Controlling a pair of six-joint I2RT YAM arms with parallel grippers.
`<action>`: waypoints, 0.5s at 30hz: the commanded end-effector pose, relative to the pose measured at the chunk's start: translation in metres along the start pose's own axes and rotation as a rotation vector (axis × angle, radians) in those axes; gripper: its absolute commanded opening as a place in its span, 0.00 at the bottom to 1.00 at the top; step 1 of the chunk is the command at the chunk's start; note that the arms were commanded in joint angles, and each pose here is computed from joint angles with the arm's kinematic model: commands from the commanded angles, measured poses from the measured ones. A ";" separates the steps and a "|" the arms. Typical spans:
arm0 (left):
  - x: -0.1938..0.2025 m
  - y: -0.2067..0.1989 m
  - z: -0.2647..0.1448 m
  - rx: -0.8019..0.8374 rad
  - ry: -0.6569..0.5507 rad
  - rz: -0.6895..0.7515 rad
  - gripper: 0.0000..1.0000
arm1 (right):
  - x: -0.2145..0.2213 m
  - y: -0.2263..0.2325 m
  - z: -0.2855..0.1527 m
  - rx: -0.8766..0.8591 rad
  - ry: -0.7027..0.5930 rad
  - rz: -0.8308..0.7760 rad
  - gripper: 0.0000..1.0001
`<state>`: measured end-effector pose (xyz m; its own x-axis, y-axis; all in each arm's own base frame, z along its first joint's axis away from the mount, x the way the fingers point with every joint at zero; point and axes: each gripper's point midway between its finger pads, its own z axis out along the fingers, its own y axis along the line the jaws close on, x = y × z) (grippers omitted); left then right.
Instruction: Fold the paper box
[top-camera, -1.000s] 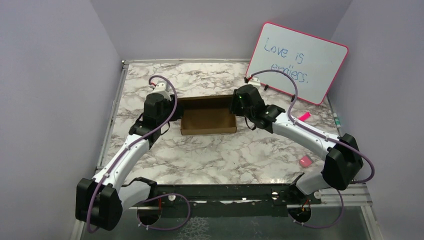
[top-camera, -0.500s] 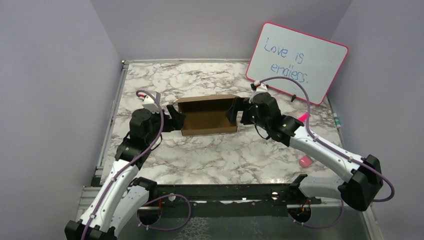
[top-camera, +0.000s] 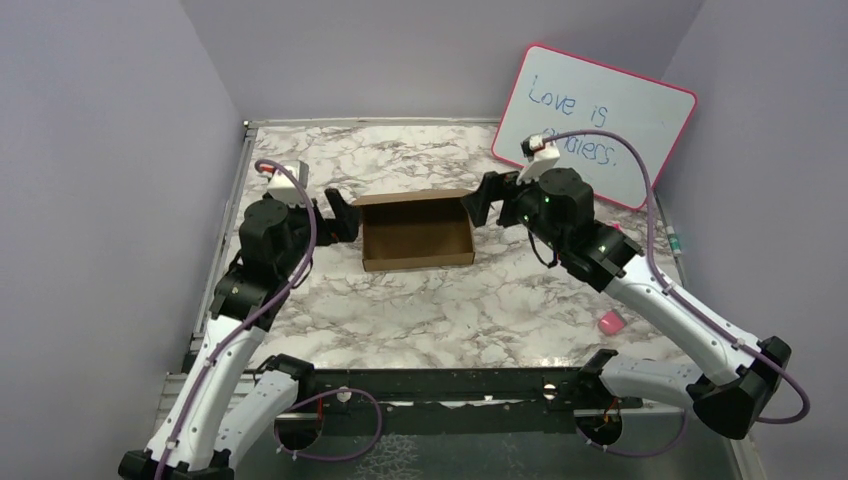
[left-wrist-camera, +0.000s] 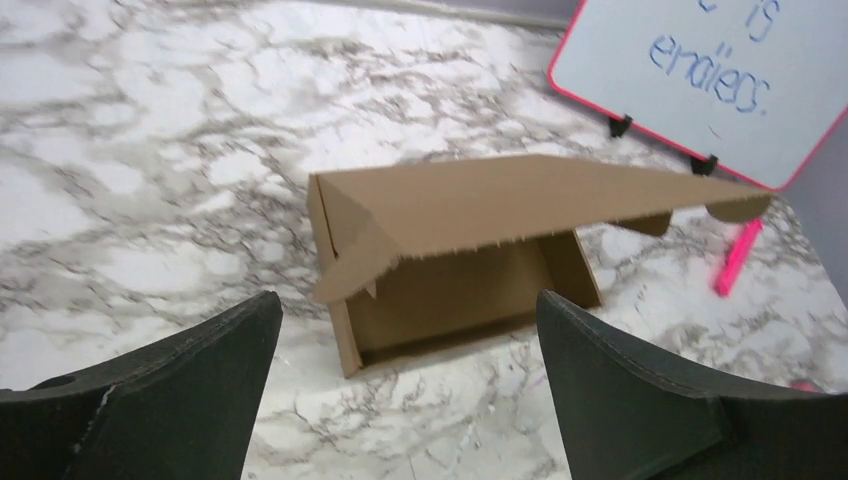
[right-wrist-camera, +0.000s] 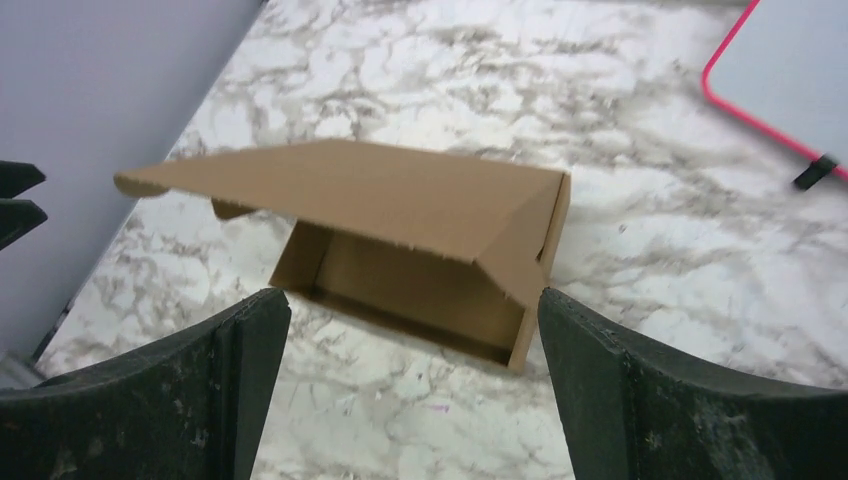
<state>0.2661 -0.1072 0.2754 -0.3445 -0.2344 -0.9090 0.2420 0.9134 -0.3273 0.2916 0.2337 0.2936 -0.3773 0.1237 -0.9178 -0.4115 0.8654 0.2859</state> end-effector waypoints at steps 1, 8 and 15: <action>-0.041 0.021 0.015 -0.161 -0.052 0.069 0.96 | -0.037 -0.020 0.012 0.089 -0.056 -0.075 1.00; -0.038 0.020 0.060 -0.094 0.061 0.066 0.87 | -0.045 -0.022 0.051 0.047 -0.011 -0.094 1.00; 0.002 0.022 0.074 -0.047 0.178 0.048 0.82 | 0.003 -0.028 0.073 0.021 0.123 -0.098 0.96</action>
<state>0.3450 -0.1001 0.2518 -0.4725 -0.1504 -0.8684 0.1457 0.9585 -0.2452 0.3690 0.2384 0.2770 -0.4036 0.0146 -0.9148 -0.3857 0.9040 0.1846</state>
